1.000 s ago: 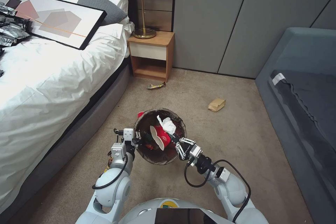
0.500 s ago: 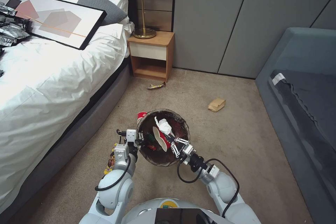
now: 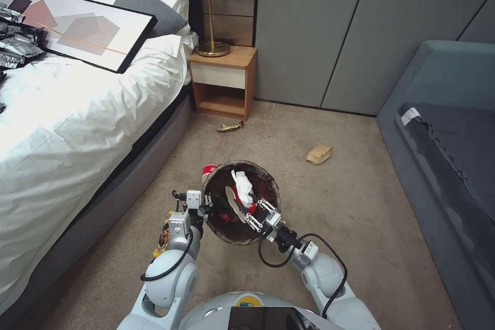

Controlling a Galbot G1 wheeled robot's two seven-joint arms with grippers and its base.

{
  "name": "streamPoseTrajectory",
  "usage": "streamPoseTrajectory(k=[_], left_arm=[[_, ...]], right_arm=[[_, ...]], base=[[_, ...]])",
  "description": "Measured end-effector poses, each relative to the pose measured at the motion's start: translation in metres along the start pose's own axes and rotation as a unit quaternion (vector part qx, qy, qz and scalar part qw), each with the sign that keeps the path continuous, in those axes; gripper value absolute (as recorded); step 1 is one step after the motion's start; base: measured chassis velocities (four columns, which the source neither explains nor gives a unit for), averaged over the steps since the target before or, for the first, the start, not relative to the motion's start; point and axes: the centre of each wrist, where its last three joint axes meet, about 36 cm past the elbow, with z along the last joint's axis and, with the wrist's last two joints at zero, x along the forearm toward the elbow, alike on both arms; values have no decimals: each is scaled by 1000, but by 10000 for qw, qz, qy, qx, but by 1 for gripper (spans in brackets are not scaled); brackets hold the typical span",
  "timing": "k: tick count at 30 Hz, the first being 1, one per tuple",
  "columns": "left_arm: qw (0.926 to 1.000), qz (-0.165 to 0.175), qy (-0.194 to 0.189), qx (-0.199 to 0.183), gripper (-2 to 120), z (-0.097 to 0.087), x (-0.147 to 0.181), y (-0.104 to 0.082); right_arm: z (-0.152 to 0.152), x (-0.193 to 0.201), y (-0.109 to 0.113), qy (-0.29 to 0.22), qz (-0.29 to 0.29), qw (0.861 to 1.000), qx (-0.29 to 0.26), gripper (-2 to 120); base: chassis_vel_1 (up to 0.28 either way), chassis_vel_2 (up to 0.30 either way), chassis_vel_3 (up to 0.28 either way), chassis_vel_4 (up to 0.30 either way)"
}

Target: Pick up the trash bin, then pick up the garbage from the floor and place it into the trash bin.

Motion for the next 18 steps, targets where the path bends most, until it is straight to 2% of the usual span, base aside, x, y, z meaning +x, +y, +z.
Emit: streamPoseTrajectory(k=[5, 9, 11, 13, 15, 18], left_arm=[[10000, 3, 3, 1, 0, 0, -1, 0], [10000, 2, 6, 1, 0, 0, 0, 0], [10000, -2, 5, -5, 0, -1, 0, 1], [10000, -3, 4, -6, 0, -1, 0, 1], [10000, -5, 3, -8, 0, -1, 0, 1], [10000, -13, 0, -15, 0, -1, 0, 2]], right_arm=[[0, 1, -1, 6, 18, 10000, 13, 63], [0, 1, -2, 9, 19, 10000, 14, 67], [0, 2, -2, 12, 20, 10000, 22, 85], [-1, 2, -2, 12, 21, 10000, 26, 88], [-1, 2, -3, 11, 21, 10000, 31, 96], [-2, 3, -4, 10, 26, 10000, 51, 100]], base=[[0, 0, 0, 0], [0, 0, 0, 0], [0, 0, 0, 0], [0, 0, 0, 0], [0, 0, 0, 0], [0, 0, 0, 0]])
